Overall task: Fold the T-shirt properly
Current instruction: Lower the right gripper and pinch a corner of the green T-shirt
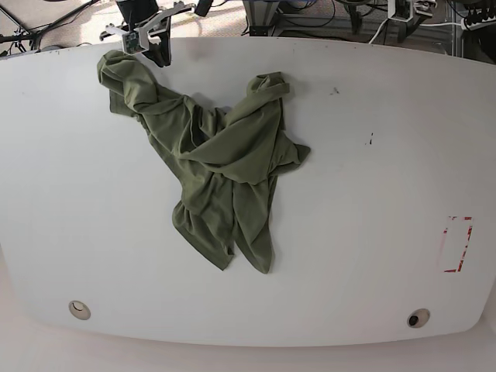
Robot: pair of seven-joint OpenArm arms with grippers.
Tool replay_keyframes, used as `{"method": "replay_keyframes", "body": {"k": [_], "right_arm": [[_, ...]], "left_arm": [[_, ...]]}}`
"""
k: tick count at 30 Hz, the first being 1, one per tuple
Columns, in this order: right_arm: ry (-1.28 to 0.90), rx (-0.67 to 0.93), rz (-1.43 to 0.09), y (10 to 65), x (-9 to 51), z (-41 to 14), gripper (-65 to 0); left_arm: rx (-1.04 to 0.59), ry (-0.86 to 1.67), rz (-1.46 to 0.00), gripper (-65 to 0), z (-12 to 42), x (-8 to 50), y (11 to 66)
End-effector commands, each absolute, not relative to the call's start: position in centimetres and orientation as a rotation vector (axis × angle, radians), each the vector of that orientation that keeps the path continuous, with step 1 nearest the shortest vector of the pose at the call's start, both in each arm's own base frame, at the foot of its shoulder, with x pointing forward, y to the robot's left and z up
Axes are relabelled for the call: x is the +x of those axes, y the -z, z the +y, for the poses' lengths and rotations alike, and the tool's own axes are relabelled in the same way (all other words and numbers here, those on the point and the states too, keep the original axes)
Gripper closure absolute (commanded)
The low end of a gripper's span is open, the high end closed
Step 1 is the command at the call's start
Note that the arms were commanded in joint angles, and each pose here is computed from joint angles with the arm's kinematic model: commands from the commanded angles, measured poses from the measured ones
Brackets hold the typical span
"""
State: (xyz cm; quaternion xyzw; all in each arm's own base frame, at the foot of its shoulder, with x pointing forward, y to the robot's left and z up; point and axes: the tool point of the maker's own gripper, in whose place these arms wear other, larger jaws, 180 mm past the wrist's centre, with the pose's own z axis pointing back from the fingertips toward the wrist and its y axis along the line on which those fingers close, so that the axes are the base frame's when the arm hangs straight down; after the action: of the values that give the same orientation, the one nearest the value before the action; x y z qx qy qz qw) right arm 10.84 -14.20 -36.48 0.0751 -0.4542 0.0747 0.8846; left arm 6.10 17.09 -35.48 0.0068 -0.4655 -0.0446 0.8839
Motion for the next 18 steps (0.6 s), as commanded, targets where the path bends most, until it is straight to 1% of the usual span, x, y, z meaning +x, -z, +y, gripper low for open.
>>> {"method": "replay_keyframes", "body": {"k": [1,2,3,4,5,6,7,8,9,12,18], "right_arm": [[-0.179,0.154,-0.976,35.9,13.2,-14.1,-5.1],[-0.183,0.151,-0.974,35.9,13.6,-14.2,-5.7],[-0.194,0.145,-0.968,36.0,14.1,-14.3,-8.1],[-0.208,0.136,-0.958,36.1,14.6,-14.5,-12.7],[-0.217,0.135,-0.956,36.1,15.2,-14.7,-19.3],[-0.228,0.129,-0.955,36.1,15.6,-14.8,-24.4],[-0.232,0.126,-0.958,36.0,15.9,-14.9,-27.6],[-0.239,0.121,-0.962,35.9,16.4,-15.0,-32.5],[-0.247,0.111,-0.971,35.8,17.1,-15.1,-35.4],[-0.253,0.098,-0.981,35.5,18.2,-15.3,-35.7],[-0.381,0.066,-0.911,35.9,19.5,-15.9,-35.7]], "left_arm": [[0.009,0.093,-1.019,-51.4,16.8,7.1,34.7],[0.008,0.095,-1.029,-51.4,16.7,7.5,34.6],[0.009,0.095,-1.039,-51.4,16.7,7.8,34.5],[0.009,0.095,-1.046,-51.4,16.7,8.1,34.5],[0.009,0.095,-1.049,-51.4,16.7,8.2,34.4],[0.010,0.095,-1.052,-51.4,16.8,8.3,34.4],[0.012,0.095,-1.052,-51.4,16.8,8.3,34.4],[0.012,0.095,-1.054,-51.2,16.8,8.4,34.4],[0.012,0.097,-1.065,-51.2,16.8,8.7,34.3],[0.012,0.099,-1.096,-51.2,16.7,9.9,34.1],[-0.038,0.099,-1.101,-51.2,15.2,11.0,35.5]]}}
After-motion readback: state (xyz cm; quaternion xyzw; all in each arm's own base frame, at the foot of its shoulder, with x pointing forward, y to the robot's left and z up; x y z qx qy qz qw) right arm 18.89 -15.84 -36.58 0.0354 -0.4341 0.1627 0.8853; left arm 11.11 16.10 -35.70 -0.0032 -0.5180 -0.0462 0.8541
